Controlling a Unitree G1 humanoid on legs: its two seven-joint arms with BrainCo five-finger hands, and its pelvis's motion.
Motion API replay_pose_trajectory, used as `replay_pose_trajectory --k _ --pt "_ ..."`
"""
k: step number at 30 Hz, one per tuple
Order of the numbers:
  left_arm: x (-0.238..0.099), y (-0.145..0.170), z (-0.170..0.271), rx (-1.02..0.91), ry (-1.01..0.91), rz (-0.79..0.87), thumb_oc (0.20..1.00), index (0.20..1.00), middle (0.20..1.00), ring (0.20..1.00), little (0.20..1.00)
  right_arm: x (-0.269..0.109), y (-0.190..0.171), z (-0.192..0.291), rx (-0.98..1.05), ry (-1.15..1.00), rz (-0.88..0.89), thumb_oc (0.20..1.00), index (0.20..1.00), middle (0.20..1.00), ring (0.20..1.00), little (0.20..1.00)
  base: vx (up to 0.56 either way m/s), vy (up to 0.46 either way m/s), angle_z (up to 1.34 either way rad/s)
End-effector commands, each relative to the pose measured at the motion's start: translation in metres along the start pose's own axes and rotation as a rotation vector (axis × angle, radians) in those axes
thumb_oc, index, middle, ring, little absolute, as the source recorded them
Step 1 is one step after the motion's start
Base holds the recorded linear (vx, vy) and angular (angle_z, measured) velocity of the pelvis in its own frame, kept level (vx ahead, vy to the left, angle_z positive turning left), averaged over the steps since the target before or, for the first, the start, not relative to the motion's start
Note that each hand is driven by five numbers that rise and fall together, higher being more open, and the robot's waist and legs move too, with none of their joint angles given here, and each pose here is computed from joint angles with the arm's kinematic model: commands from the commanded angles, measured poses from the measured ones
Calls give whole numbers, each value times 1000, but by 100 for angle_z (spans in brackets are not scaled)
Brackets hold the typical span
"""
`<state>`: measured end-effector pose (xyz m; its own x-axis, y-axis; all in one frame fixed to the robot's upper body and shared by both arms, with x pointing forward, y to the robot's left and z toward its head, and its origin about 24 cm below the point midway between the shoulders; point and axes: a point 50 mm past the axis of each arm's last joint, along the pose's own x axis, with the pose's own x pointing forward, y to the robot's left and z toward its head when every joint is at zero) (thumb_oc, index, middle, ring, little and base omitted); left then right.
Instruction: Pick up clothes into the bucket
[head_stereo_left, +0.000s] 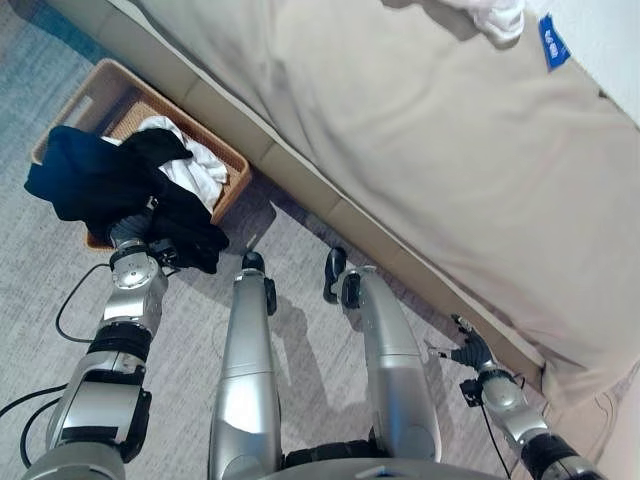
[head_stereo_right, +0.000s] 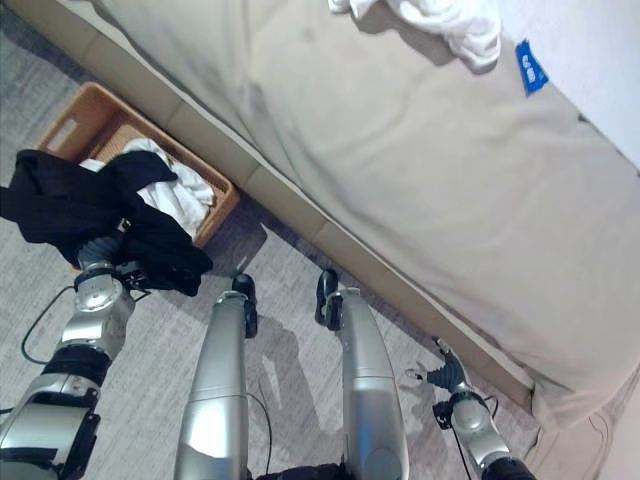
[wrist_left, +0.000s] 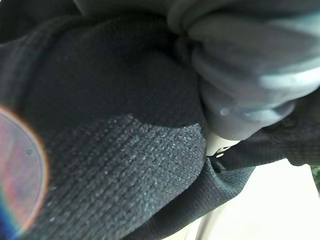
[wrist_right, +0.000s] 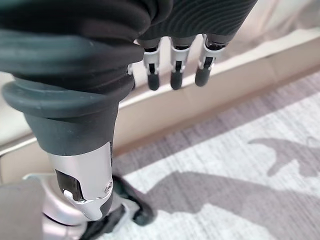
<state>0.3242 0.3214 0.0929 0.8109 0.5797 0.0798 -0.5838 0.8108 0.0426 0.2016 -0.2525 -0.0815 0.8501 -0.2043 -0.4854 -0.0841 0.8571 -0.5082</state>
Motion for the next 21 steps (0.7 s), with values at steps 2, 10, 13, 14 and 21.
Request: replay_pose_trajectory --k 2,10,13,14,21 --pt "12 11 27 21 -107 14 1000 1000 1000 1000 1000 -9 3 -11 9 6 3 1000 1000 1000 1000 1000 0 0 0" --pt "17 14 23 10 -58 97 1000 1000 1000 1000 1000 -10 13 -10 3 8 21 1000 1000 1000 1000 1000 2 -13 1" --pt "16 15 24 -100 -49 156 1000 1000 1000 1000 1000 -11 14 -11 4 14 17 1000 1000 1000 1000 1000 0 0 0" --pt "16 16 26 -112 -58 164 1000 1000 1000 1000 1000 -10 14 -10 5 13 14 1000 1000 1000 1000 1000 22 -20 3" --pt "20 38 37 -123 -99 278 1000 1000 1000 1000 1000 -11 20 -11 5 19 23 1000 1000 1000 1000 1000 18 -16 5"
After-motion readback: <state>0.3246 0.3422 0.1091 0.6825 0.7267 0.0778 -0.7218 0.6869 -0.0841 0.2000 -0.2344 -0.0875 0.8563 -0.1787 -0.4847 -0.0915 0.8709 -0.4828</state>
